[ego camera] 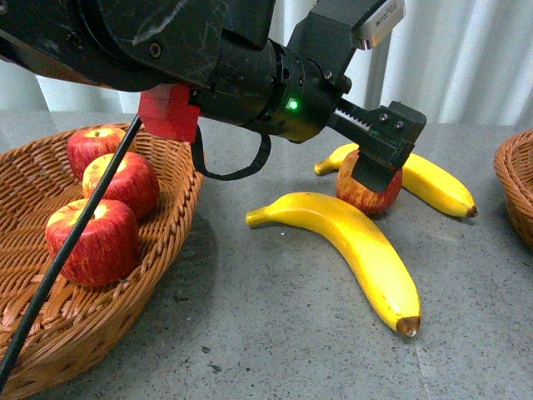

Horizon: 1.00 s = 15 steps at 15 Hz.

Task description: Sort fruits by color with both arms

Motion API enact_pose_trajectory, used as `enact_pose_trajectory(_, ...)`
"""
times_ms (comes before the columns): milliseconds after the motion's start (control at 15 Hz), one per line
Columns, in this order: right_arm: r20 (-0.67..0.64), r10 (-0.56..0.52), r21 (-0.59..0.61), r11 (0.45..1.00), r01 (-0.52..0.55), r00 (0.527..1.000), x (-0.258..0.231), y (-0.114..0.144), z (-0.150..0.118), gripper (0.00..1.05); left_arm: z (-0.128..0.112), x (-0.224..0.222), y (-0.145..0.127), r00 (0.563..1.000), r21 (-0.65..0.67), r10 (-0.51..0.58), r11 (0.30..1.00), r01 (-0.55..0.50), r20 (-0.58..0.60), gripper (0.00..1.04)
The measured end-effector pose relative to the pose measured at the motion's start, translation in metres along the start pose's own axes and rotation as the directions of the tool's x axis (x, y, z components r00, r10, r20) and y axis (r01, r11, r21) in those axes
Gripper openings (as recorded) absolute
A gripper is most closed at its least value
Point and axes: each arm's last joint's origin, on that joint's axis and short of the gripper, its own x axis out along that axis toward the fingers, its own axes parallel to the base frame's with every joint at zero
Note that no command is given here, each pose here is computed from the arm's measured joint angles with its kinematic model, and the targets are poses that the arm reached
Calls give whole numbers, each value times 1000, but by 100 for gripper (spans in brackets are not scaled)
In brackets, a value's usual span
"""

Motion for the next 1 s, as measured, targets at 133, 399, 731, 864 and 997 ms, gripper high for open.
enact_pose_trajectory(133,0,0,0,1000,0,1000,0,0,0,98,-1,3,0,1000,5,-4,1000,4,-3,98)
enact_pose_trajectory(399,0,0,0,1000,0,1000,0,0,0,98,-5,19,-2,999,20,-46,999,46,-15,98)
enact_pose_trajectory(731,0,0,0,1000,0,1000,0,0,0,98,-28,56,0,996,38,-48,998,51,-78,98)
enact_pose_trajectory(864,0,0,0,1000,0,1000,0,0,0,98,-28,58,1,996,36,-48,998,51,-78,79)
enact_pose_trajectory(997,0,0,0,1000,0,1000,0,0,0,98,-28,58,2,996,30,-44,998,46,-72,68)
